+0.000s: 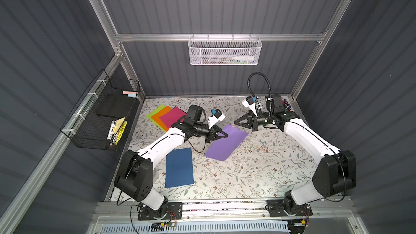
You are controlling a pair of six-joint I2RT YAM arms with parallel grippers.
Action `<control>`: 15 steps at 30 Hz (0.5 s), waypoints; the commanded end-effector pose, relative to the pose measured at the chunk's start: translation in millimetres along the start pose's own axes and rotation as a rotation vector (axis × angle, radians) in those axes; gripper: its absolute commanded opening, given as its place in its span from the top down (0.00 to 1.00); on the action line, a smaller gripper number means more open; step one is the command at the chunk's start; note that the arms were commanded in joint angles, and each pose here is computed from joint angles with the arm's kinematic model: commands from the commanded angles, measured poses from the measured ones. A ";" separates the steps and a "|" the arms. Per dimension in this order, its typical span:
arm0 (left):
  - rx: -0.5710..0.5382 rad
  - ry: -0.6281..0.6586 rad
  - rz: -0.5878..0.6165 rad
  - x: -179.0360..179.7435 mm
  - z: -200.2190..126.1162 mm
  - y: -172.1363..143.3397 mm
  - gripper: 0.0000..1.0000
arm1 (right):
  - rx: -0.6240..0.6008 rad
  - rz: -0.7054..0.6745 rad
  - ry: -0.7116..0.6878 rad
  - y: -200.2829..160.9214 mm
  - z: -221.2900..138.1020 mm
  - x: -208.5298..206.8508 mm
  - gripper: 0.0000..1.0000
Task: Unclip the paperclips from the documents
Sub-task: Remove the paper clip from the document, then place the paper clip at the center of the board.
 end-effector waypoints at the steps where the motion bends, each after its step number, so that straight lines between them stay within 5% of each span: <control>1: 0.024 0.011 -0.005 3.5 2.6 -5.5 1.00 | 0.001 0.010 -0.111 4.6 -10.5 -8.3 1.00; 8: -0.044 0.061 0.052 -9.5 -8.2 11.9 1.00 | 0.075 0.328 -0.509 -54.3 -49.5 -44.9 1.00; 15: -0.123 0.077 0.126 -25.0 -19.7 28.6 1.00 | 0.308 0.622 -0.734 -138.1 -58.5 -40.6 1.00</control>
Point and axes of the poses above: each gripper's point midway between its finger pads, its own z axis out along the fingers, its own x axis along the line the jaws close on, y = z × x, the point moved 8 cm from there along -z, back along the fingers, and after that the axes turned 10 degrees about -z, right-handed, at the moved point
